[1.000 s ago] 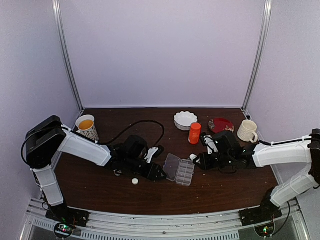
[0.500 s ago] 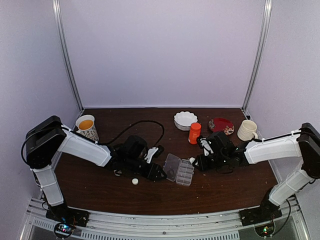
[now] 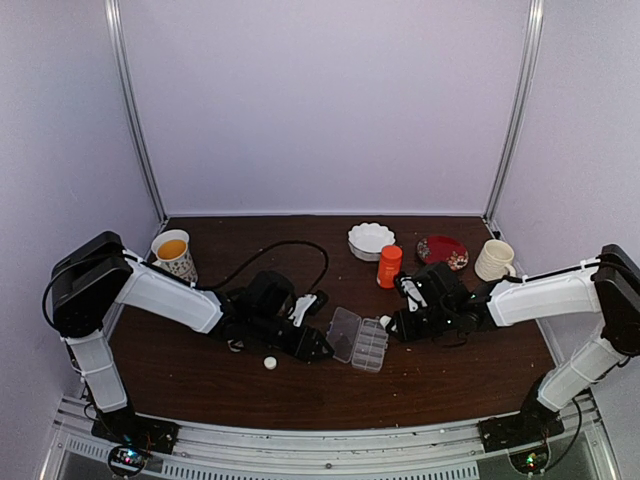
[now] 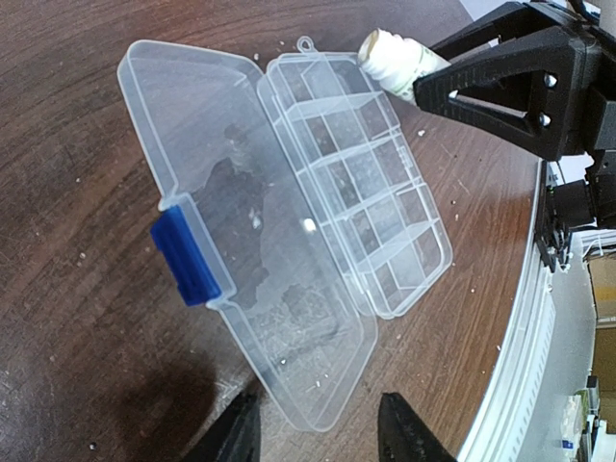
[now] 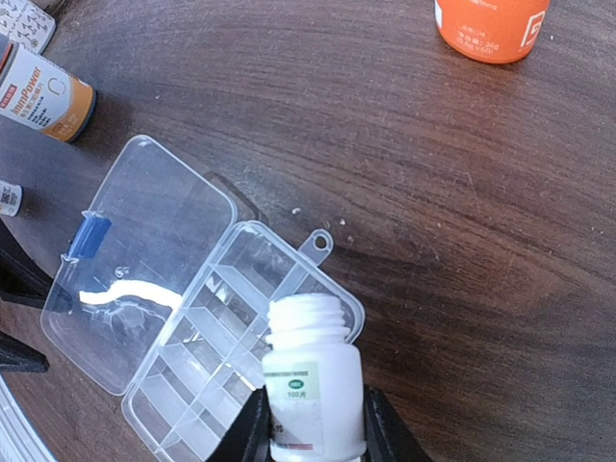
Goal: Sort the pills into containers
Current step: Pour the pill into the compartment of the pill container.
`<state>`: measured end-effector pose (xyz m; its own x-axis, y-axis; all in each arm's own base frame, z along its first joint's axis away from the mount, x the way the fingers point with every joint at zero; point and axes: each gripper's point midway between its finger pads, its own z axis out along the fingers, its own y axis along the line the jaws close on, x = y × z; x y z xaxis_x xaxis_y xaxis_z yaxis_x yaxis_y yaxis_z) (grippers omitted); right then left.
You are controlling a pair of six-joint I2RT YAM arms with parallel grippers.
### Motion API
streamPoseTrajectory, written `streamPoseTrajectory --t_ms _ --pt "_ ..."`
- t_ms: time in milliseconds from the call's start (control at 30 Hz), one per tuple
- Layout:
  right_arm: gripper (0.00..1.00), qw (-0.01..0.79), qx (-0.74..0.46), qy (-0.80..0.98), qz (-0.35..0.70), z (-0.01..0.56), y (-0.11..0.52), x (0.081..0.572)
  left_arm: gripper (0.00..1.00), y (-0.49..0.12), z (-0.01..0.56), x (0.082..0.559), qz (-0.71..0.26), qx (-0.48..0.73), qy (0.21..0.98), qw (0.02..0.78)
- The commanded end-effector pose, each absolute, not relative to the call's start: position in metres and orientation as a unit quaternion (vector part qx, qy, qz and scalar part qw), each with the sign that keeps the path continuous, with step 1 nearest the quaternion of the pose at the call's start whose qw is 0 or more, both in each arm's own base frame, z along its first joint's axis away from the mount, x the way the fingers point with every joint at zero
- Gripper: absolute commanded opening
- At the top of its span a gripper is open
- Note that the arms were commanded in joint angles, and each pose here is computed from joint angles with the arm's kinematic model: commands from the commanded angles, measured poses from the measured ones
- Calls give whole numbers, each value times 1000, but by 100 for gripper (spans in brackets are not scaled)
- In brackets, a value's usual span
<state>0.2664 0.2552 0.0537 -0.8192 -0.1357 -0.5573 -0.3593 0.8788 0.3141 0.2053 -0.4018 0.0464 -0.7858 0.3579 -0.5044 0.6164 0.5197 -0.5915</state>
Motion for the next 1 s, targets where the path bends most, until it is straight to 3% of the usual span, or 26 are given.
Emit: streamPoseTrajectory --t_ms 0,967 --pt "0 285 -124 925 219 63 256 271 45 -404 52 208 -409 287 849 174" --pt "0 250 -136 937 201 50 257 270 45 -405 50 208 -406 288 850 170"
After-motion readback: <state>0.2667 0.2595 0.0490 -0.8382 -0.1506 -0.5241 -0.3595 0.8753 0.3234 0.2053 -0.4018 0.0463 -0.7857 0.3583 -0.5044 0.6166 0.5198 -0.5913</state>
